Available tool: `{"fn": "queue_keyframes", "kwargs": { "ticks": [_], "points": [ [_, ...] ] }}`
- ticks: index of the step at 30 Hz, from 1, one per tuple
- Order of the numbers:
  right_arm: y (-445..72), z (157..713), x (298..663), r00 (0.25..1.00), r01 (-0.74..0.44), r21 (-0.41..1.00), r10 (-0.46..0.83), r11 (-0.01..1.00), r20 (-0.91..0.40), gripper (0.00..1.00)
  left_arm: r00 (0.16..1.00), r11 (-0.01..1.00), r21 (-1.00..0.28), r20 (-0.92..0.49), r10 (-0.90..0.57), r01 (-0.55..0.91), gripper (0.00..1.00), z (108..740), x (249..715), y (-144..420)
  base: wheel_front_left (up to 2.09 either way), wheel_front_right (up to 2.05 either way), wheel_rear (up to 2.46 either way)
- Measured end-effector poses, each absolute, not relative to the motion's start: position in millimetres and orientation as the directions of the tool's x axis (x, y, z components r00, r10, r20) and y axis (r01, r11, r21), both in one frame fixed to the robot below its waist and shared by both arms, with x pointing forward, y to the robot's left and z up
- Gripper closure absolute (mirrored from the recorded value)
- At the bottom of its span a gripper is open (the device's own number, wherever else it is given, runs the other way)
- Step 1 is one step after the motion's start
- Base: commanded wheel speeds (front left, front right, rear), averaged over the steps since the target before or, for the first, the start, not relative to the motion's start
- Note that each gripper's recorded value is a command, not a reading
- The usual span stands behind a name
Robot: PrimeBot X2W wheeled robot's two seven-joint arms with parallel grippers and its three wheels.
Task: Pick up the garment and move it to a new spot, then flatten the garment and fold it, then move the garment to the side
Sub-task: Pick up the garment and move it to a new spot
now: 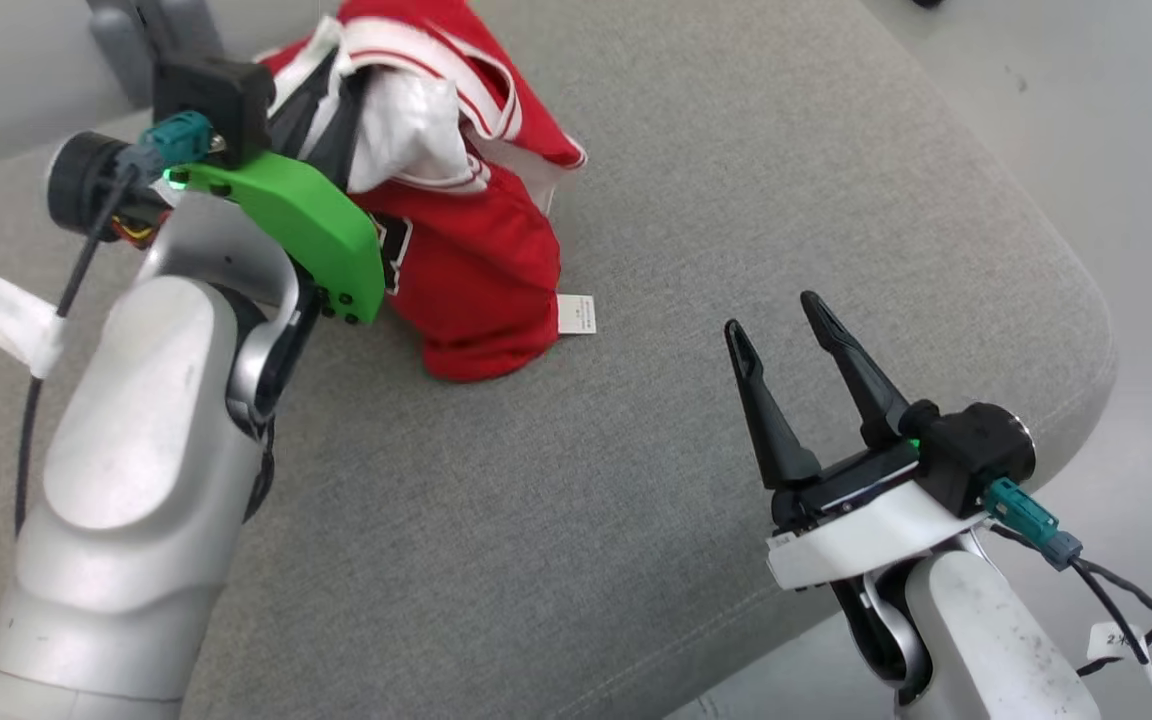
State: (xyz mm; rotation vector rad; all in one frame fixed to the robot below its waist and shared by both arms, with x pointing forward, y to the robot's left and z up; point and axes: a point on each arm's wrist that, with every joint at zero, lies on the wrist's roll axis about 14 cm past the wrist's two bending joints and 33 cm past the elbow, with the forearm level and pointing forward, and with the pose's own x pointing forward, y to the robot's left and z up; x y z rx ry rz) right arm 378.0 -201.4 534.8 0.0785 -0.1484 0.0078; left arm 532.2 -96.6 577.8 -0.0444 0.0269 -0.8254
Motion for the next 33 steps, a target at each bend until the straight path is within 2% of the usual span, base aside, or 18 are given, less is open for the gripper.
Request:
{"fn": "queue_keyframes", "kwargs": {
  "ticks": [7, 8, 9, 13, 18, 22, 33],
  "points": [
    [-210, 503, 396, 0.998, 0.016, 0.077, -0.02, 0.997, 0.06, 0.0, 0.597, 0.631, -0.187, -0.212, -0.774, 0.753, 1.0, 459, 520, -120, 0.0, 0.0, 0.0],
    [-211, 498, 398, 0.999, 0.018, 0.076, -0.022, 0.997, 0.045, 0.0, 0.579, 0.619, -0.209, -0.222, -0.784, 0.758, 0.72, 448, 515, -124, 0.0, 0.0, 0.0],
    [-211, 493, 401, 0.999, 0.019, 0.073, -0.021, 0.997, 0.032, 0.0, 0.559, 0.602, -0.225, -0.227, -0.797, 0.766, 0.0, 440, 509, -130, 0.0, 0.0, 0.0],
    [-205, 479, 411, 1.0, -0.003, 0.064, 0.003, 0.998, 0.001, 0.0, 0.526, 0.567, -0.277, -0.212, -0.824, 0.776, 0.0, 424, 491, -138, 0.0, 0.0, 0.0],
    [-191, 468, 418, 0.999, -0.045, 0.059, 0.047, 0.997, -0.023, 0.0, 0.573, 0.573, -0.292, -0.097, -0.814, 0.765, 0.0, 437, 487, -125, 0.0, 0.0, 0.0],
    [-180, 469, 415, 0.997, -0.076, 0.055, 0.077, 0.996, -0.022, 0.0, 0.669, 0.642, -0.275, 0.004, -0.743, 0.715, 0.0, 459, 488, -96, 0.0, 0.0, 0.0],
    [-141, 481, 398, 0.985, -0.173, 0.116, 0.173, 0.978, 0.014, 0.0, 0.912, 0.861, -0.312, 0.056, -0.406, 0.402, 0.0, 489, 456, 38, 0.0, 0.0, 0.0]
  ]
}}
